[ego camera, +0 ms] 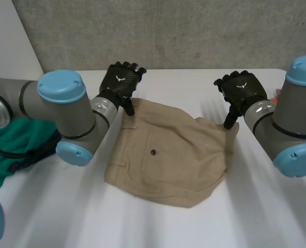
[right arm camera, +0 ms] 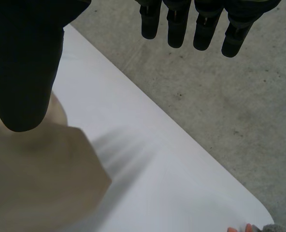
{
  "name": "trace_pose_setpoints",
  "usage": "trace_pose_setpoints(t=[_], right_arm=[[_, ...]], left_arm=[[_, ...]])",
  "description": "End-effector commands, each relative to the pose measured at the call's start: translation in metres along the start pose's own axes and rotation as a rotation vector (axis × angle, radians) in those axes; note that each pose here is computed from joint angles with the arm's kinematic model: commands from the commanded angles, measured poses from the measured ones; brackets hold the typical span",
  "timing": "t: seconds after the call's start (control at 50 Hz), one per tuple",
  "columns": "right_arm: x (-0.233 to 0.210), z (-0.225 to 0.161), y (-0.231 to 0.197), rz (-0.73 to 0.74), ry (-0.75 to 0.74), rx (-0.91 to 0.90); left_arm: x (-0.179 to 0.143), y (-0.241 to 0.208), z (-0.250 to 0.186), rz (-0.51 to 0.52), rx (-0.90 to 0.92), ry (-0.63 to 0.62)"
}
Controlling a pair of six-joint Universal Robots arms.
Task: Fold the laundry.
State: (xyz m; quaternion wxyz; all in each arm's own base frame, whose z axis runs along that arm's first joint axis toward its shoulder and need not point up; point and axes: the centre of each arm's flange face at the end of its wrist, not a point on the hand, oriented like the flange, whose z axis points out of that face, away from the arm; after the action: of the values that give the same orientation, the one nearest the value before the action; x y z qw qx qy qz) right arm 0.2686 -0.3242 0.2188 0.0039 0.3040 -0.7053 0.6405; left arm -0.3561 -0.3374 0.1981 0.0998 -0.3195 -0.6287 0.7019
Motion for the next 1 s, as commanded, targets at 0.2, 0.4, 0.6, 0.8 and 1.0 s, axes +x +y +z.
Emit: trace_pose_setpoints(t=[0.2,0.4,0.6,0.8,1.0], right_arm=[[0.004,-0.002,0.036,-0.032,0.020,-0.059],[0.016,-0.001,0.027,-0.034,0.056,-0.032],[0.051,-0.008,-0.005,-0.004,0.155,0.062],[0.095,-0.005,-0.010,0.067,0.267,0.086],[0.117,0.000,-0.001,0.074,0.314,0.060]], left_arm=[[0.000,0.062,0.030,0.085,-0.071,-0.019],[-0.080,-0.030,0.033,0.109,0.151,-0.346],[-0.039,-0.181,-0.018,0.005,0.556,-0.150],[0.095,-0.119,-0.047,-0.106,0.384,0.321],[0.166,-0.049,-0.085,-0.067,0.147,0.554]])
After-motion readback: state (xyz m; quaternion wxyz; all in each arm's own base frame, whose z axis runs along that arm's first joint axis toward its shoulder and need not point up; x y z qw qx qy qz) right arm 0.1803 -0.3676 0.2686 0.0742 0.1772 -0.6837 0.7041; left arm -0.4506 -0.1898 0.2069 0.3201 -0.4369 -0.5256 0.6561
